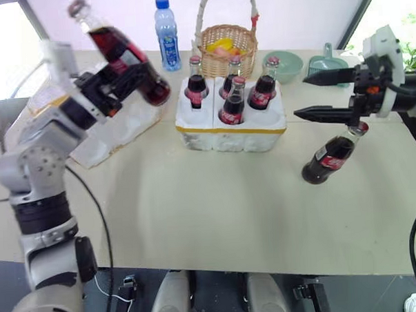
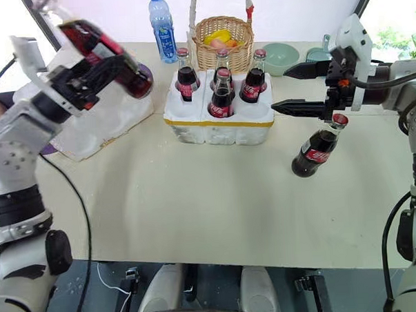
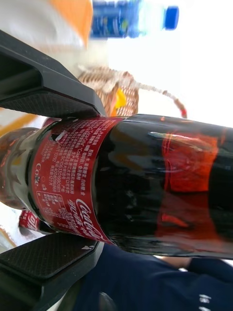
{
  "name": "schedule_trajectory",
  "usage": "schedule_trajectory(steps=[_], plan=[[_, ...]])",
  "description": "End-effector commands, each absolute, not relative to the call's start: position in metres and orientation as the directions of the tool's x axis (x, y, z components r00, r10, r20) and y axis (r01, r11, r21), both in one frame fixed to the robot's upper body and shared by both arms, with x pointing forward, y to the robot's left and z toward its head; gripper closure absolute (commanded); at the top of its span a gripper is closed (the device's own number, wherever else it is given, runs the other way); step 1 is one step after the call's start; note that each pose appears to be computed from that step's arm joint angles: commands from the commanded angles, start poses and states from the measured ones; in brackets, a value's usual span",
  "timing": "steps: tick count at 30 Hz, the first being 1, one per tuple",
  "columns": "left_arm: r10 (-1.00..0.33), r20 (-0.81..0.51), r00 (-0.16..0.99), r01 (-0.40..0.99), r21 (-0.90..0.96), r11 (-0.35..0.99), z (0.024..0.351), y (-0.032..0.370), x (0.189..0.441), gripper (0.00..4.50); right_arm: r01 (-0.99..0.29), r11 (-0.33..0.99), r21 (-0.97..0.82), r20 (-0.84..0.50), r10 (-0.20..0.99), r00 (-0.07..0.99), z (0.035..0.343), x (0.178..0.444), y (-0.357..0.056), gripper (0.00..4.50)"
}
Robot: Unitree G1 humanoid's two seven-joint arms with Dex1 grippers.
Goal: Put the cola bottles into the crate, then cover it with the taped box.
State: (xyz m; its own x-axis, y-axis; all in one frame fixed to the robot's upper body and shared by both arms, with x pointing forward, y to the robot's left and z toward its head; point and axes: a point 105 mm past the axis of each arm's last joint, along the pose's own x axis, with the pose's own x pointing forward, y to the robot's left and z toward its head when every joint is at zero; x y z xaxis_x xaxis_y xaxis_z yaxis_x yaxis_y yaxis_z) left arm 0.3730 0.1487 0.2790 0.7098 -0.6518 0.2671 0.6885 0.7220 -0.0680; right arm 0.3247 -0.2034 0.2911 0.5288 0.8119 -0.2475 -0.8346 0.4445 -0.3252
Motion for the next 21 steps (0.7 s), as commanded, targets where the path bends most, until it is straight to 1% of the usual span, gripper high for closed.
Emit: schedule_trajectory(steps=[1, 5, 12, 15, 21], plan=[[-0.63, 0.287, 0.722, 0.647, 0.043, 0.761, 0.288, 0.139, 0.388, 1.75, -0.812, 0.452, -0.369, -0.206, 0.812, 0.546, 0.306, 0.318, -0.205, 0.0], [-0.612, 0.223, 0.759, 0.6, 0.126, 0.79, 0.271, 0.128, 0.409, 1.75, -0.804, 0.467, -0.369, -0.206, 0.802, 0.56, 0.306, 0.314, -0.209, 0.0], [-0.664, 0.197, 0.721, 0.663, 0.085, 0.744, 0.251, 0.107, 0.416, 1.75, -0.792, 0.494, -0.359, -0.21, 0.784, 0.584, 0.301, 0.308, -0.216, 0.0], [-0.69, 0.231, 0.686, 0.701, 0.045, 0.712, 0.257, 0.1, 0.411, 1.75, -0.787, 0.503, -0.357, -0.211, 0.778, 0.592, 0.3, 0.307, -0.217, 0.0], [-0.692, 0.251, 0.676, 0.709, 0.032, 0.704, 0.268, 0.1, 0.405, 1.75, -0.782, 0.511, -0.357, -0.207, 0.773, 0.6, 0.3, 0.307, -0.218, 0.0]])
